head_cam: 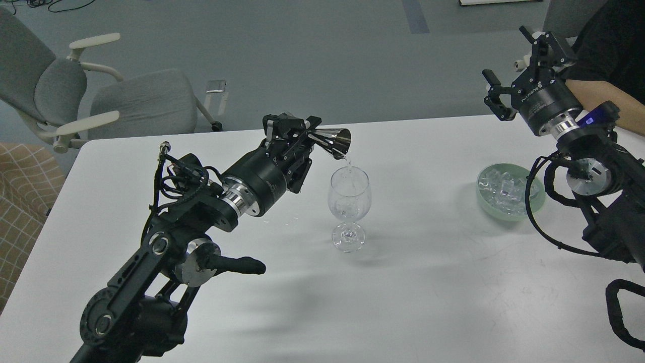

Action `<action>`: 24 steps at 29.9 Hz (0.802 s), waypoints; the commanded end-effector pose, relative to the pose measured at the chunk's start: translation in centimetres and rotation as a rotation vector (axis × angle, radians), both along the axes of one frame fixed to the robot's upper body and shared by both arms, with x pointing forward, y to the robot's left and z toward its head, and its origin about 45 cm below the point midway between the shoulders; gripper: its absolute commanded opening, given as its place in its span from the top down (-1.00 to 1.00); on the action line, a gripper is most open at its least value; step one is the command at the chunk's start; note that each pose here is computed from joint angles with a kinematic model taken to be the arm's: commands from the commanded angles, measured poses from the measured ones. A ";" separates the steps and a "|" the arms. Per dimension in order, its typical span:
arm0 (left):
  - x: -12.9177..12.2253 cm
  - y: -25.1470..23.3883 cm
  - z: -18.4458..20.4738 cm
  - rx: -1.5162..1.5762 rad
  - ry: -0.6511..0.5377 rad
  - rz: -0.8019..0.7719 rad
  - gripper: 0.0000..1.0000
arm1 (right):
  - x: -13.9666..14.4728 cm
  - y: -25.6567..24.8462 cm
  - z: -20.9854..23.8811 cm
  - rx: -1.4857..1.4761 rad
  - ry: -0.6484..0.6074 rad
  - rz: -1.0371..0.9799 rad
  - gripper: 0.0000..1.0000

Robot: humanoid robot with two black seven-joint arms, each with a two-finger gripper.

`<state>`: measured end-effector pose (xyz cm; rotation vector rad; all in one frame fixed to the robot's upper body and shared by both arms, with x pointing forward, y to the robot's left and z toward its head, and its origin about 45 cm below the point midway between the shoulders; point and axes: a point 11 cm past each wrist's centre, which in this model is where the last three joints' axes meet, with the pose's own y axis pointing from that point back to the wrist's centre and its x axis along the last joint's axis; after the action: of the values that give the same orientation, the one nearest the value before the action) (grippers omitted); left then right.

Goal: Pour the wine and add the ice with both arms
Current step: 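Tilt the jigger with the left gripper to pour into the wine glass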

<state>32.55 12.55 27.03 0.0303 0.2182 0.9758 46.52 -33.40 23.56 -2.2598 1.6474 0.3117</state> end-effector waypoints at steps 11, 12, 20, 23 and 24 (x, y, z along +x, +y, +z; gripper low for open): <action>0.1 0.2 0.2 0.094 -0.106 0.018 1.00 | 0.0 0.0 0.0 -0.002 0.000 0.000 -1.00; 0.1 0.2 0.2 0.100 -0.112 0.019 1.00 | 0.0 0.0 0.0 -0.002 0.000 0.000 -1.00; 0.2 0.0 0.6 0.198 -0.202 0.013 1.00 | 0.0 -0.1 0.0 -0.001 0.000 -0.001 -1.00; -0.1 0.0 0.2 0.244 -0.220 -0.009 1.00 | 0.0 -0.1 0.0 -0.001 0.000 -0.001 -1.00; -0.1 0.0 0.1 0.251 -0.221 -0.012 1.00 | 0.0 0.0 0.0 -0.002 0.000 0.000 -1.00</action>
<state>32.64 12.60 27.43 0.1285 -0.0836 0.9962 46.51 -33.45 23.56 -2.2604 1.6487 0.3105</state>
